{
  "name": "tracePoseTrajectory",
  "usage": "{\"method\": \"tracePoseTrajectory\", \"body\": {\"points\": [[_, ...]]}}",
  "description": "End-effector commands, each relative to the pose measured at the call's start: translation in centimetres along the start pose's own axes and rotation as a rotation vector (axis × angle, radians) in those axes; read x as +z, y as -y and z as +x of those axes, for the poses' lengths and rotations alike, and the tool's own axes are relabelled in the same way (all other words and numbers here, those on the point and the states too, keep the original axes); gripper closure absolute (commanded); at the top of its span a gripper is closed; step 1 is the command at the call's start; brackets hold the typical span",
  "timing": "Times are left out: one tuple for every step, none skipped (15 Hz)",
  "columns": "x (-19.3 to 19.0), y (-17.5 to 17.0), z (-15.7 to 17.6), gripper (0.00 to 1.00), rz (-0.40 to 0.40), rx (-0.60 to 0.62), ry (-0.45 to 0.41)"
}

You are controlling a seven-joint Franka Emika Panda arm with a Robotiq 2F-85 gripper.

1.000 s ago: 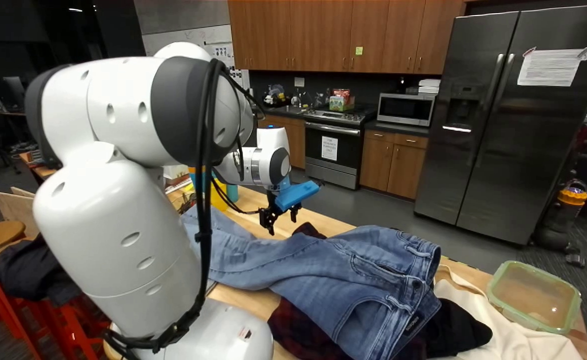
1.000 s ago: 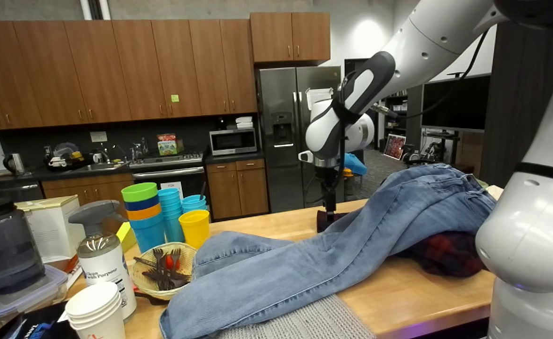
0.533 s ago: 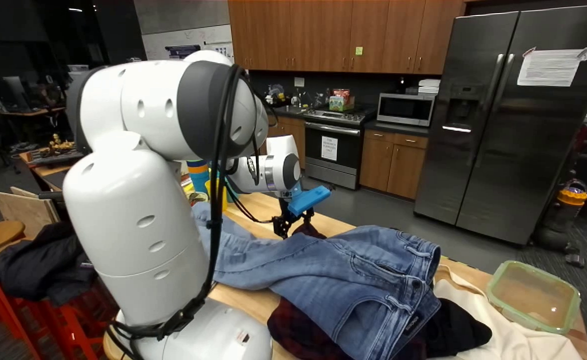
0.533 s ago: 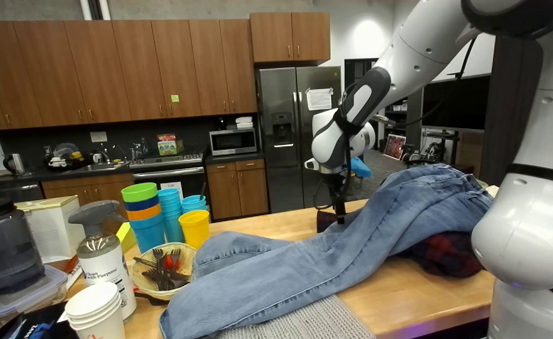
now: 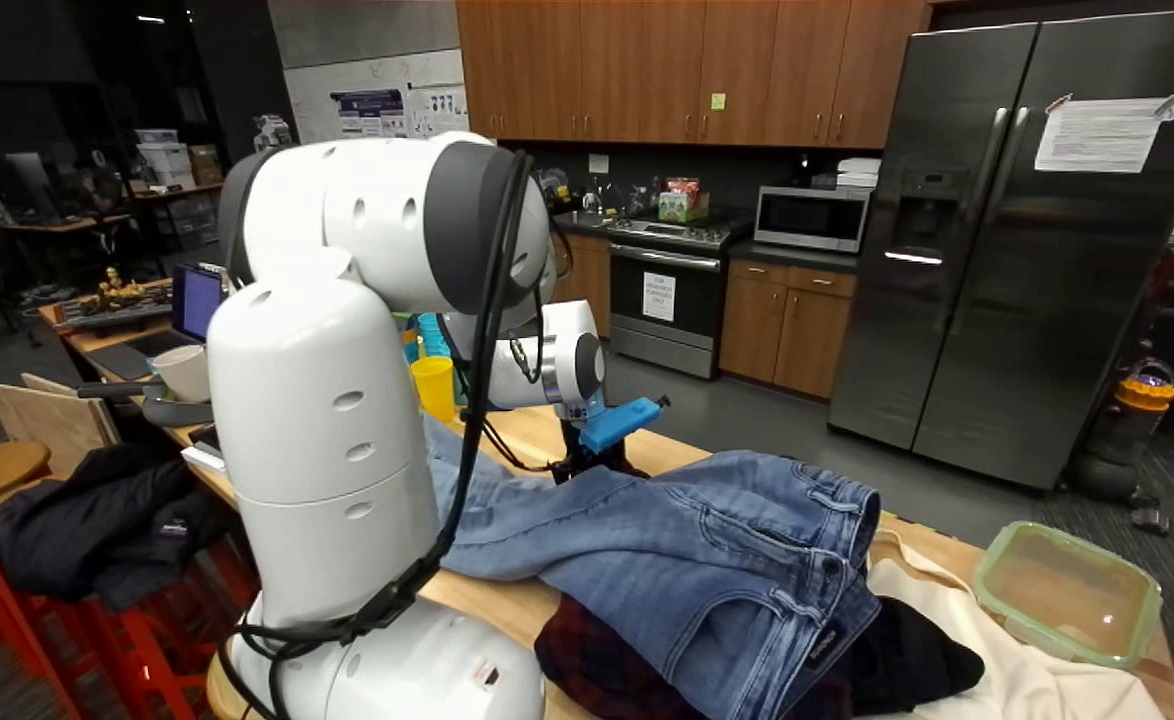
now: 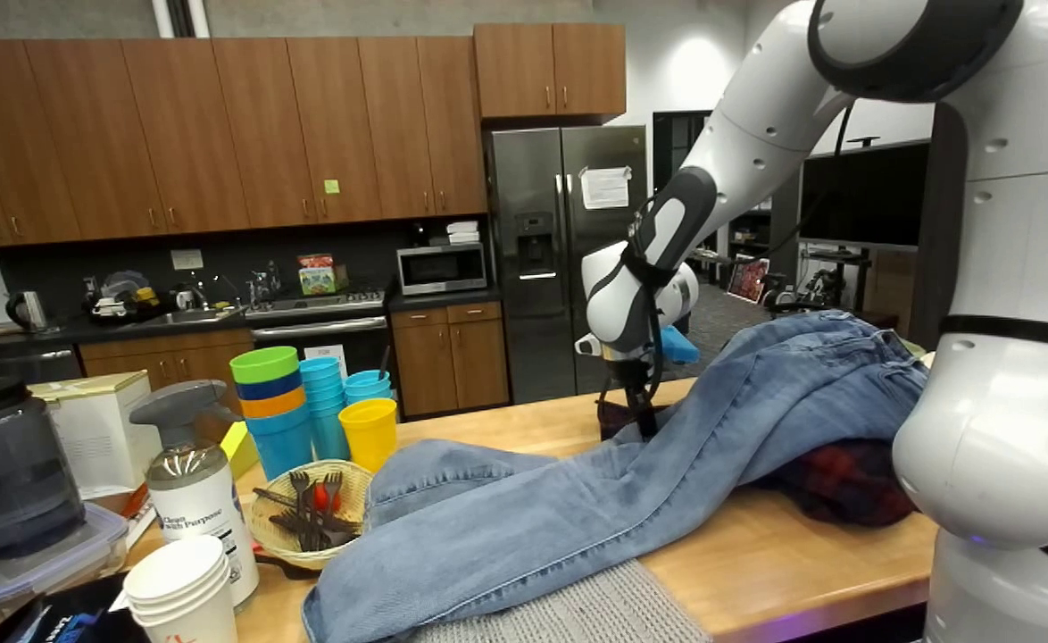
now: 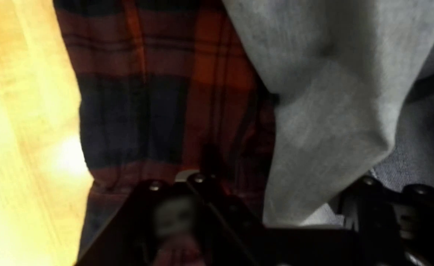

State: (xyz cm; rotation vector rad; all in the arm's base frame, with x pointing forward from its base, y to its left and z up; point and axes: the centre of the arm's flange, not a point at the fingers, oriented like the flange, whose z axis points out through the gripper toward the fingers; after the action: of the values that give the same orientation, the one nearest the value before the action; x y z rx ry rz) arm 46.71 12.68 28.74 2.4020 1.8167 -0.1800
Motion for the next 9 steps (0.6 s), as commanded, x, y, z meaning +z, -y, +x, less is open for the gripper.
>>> {"method": "tracePoseTrajectory", "body": {"points": [[-0.3,-1.0,0.6,0.63,-0.017,0.007,0.012],[-0.6,-1.0,0.6,0.7,-0.022,0.008,0.012],[-0.9,-1.1,0.8,0.78,-0.026,0.006,0.009],[-1.1,-1.1,0.9,0.84,-0.032,0.006,0.007],[-1.5,-1.2,0.9,0.92,-0.037,0.005,0.004],[-2.0,-1.3,1.0,0.98,-0.046,0.006,-0.003],[-2.5,-1.3,1.1,0.99,-0.055,0.005,-0.011],[-3.3,-1.5,1.2,1.0,-0.068,0.007,-0.021],[-4.0,-1.6,1.4,1.0,-0.083,0.007,-0.03]]}}
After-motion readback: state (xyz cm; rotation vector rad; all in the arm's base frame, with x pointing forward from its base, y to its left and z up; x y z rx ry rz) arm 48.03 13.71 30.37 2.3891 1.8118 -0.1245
